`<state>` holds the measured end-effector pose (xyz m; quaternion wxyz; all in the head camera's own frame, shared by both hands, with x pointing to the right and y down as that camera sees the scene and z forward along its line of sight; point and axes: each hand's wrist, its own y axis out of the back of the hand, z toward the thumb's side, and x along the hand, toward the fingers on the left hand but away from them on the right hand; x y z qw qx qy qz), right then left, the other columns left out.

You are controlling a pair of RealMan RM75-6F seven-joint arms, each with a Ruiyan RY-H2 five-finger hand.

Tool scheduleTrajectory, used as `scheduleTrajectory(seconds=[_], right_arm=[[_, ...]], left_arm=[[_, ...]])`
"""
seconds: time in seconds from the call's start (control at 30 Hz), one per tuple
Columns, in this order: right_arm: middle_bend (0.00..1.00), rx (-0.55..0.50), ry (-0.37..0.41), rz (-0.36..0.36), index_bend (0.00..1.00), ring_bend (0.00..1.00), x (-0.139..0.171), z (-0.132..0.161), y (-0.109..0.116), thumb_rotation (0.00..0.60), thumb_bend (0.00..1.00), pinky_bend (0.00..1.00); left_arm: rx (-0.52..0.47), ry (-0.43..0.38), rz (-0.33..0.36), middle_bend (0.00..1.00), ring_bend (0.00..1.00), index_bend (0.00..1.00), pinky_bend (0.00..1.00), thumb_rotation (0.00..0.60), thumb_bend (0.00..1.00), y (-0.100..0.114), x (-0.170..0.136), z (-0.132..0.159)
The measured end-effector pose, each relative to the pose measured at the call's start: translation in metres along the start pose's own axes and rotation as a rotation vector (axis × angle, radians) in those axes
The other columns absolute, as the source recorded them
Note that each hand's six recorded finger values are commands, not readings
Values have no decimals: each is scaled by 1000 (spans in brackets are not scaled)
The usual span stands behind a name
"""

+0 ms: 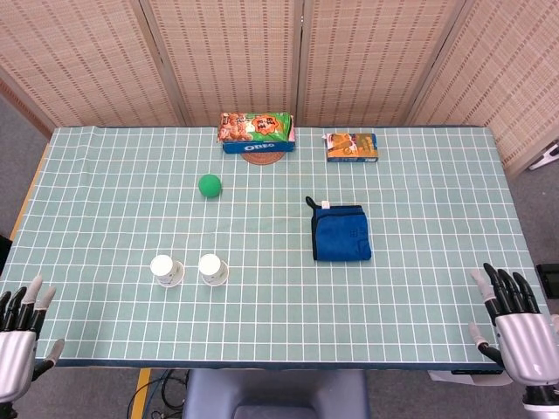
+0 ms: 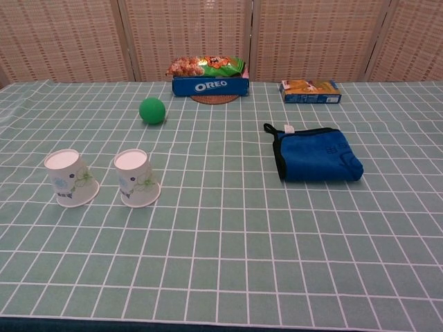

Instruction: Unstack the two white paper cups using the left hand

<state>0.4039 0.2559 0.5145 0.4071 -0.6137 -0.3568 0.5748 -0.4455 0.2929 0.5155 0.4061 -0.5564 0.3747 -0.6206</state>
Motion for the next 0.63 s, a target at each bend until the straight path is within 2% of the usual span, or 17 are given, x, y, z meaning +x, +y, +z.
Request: scheduleTrajectory(seconds=[0.13,0.27,0.5,0.63], right_arm=[[0,13,-10,-5,8,0,0,2,-3,600,315,0],[0,19,-23,-5,8,0,-2,2,-5,600,315,0],[0,29,-6,-12,8,0,-3,7,-5,600,315,0],[0,30,-1,-16,8,0,-3,9,-5,600,315,0]], left_arm=[[-35,8,19,0,0,0,0,600,295,-3,-8,-15],[-38,-7,29,0,0,0,0,600,295,-2,-6,-17],[6,1,-8,0,0,0,0,600,295,-14,3,-19],[7,2,-6,0,0,0,0,600,295,-14,3,-19]])
